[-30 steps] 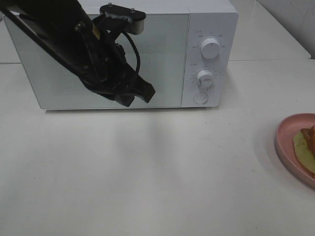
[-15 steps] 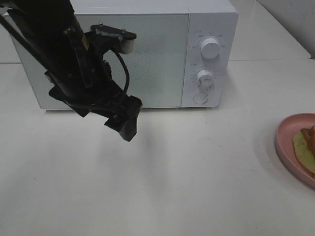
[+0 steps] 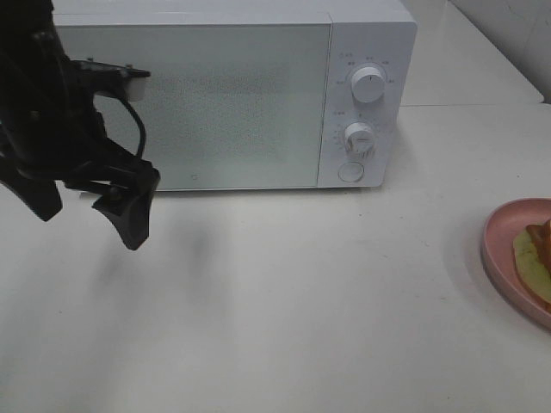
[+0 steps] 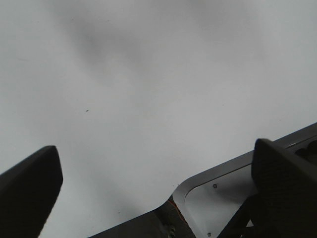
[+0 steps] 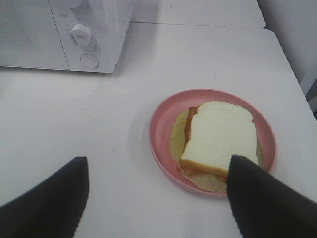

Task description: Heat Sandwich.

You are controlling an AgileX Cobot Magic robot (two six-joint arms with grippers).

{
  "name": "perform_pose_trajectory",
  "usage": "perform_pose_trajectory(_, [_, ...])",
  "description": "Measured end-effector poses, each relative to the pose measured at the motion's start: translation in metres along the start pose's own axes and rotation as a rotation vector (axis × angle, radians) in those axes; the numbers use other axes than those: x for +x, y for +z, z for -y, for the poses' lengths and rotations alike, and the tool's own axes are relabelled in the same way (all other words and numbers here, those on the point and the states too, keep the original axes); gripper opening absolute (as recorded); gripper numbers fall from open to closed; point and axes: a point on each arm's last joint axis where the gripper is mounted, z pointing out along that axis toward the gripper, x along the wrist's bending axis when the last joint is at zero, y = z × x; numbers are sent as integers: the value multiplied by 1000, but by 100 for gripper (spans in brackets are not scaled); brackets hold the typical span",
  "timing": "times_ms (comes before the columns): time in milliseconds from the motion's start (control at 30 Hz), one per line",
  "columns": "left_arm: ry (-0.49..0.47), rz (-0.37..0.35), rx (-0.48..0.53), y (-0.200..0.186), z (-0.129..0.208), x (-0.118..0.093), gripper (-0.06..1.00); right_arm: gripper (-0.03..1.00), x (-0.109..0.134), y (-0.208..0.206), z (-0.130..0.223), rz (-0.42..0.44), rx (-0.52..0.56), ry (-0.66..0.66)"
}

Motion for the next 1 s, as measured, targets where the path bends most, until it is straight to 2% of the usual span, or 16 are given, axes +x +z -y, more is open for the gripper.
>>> perform_pose_trajectory(100, [-70,13,12,-2,1,22,98,75,0,0,0,0,0,0])
perform_pose_trajectory(267, [-137,15,-3,-8,6,43,98,75,0,0,0,0,0,0])
perform_pose_trajectory(367, [-208,16,-30,-20,27,62,98,75,0,0,0,0,0,0])
perform_pose_trajectory(433, [-225,16,-37,-23,33,66,98,75,0,0,0,0,0,0])
perform_pose_trajectory(600, [-374,-11,-70,-37,89,97,98,75,0,0,0,0,0,0])
perform_pose_trajectory(633, [-374,-11,-70,-37,89,97,98,75,0,0,0,0,0,0])
perform_pose_trajectory(733, [-424,-40,-80,-39,115,104,98,75,0,0,0,0,0,0])
perform_pose_trajectory(767, [-457,-59,-98,-41,134,106,98,75,0,0,0,0,0,0])
perform_pose_trajectory(833, [-473,-68,-103,-40,142,106,98,75,0,0,0,0,0,0])
perform_pose_trajectory(900, [-489,-80,-135,-41,157,102,98,75,0,0,0,0,0,0])
perform_pose_trajectory(933, [-486,-96,-193,-45,169,97,98,75,0,0,0,0,0,0])
perform_pose_trajectory(1000, [-485,-100,-212,-46,175,94,98,75,0,0,0,0,0,0])
